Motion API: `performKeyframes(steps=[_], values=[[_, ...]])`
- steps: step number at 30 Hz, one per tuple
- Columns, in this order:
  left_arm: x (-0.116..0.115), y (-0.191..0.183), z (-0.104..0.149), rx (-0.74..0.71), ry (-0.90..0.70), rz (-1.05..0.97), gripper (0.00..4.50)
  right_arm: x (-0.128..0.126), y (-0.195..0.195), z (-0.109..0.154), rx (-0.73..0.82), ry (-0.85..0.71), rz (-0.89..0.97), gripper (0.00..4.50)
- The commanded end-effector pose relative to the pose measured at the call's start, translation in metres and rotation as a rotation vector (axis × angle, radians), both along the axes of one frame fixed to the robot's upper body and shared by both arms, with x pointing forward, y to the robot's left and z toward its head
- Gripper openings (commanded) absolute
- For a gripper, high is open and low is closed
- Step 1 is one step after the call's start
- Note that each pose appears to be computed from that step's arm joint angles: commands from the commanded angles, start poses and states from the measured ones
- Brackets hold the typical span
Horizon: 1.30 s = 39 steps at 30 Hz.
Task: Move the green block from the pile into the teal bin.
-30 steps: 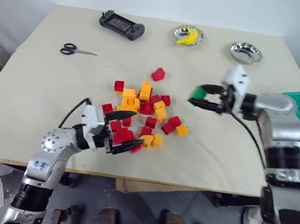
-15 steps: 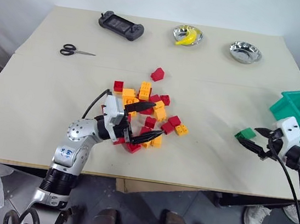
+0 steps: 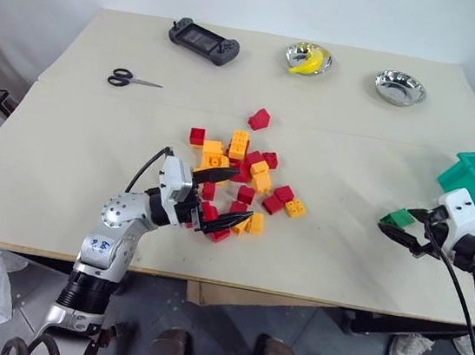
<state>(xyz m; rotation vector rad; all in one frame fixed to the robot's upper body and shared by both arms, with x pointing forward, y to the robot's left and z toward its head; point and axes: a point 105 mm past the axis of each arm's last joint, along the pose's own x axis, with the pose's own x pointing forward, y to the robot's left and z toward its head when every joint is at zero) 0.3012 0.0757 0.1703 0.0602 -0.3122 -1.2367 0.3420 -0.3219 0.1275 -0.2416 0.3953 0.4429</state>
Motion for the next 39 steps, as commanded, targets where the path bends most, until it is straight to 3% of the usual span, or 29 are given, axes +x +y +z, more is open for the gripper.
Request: performKeyframes(steps=[1, 6, 9, 12, 15, 18, 25, 32, 33, 37, 39], values=[[-0.008, -0.001, 0.011, -0.019, -0.042, -0.027, 4.50, 0.003, -0.002, 0.014, 0.004, -0.018, -0.008, 3.83], [-0.009, -0.009, 0.012, -0.022, -0.042, -0.066, 4.50, -0.003, -0.002, 0.026, 0.022, -0.051, 0.006, 2.14], [-0.008, -0.014, 0.014, -0.028, -0.046, -0.080, 4.50, -0.009, -0.006, 0.035, 0.014, -0.076, 0.007, 2.13], [-0.001, -0.026, 0.020, -0.052, -0.067, -0.097, 4.50, -0.017, -0.016, 0.087, 0.033, -0.251, -0.026, 2.13], [0.003, -0.034, 0.025, -0.074, -0.076, -0.107, 4.50, -0.020, -0.026, 0.111, 0.032, -0.333, -0.065, 2.13], [0.005, -0.051, 0.034, -0.100, -0.090, -0.143, 4.50, -0.019, -0.071, 0.137, -0.046, -0.415, -0.274, 2.13], [0.008, -0.066, 0.037, -0.098, -0.099, -0.146, 4.50, -0.017, -0.151, 0.132, -0.286, -0.390, -0.687, 2.13], [0.005, -0.049, 0.027, -0.062, -0.086, -0.087, 4.50, -0.004, -0.151, 0.109, -0.200, -0.331, -0.725, 2.13], [0.004, -0.047, 0.026, -0.059, -0.084, -0.078, 4.50, -0.003, -0.151, 0.108, -0.198, -0.330, -0.729, 2.90], [0.003, -0.036, 0.023, -0.052, -0.074, -0.039, 4.50, -0.002, -0.150, 0.110, -0.185, -0.353, -0.714, 4.21], [0.002, -0.031, 0.021, -0.046, -0.069, -0.020, 4.50, -0.002, -0.149, 0.111, -0.180, -0.363, -0.701, 4.46]])
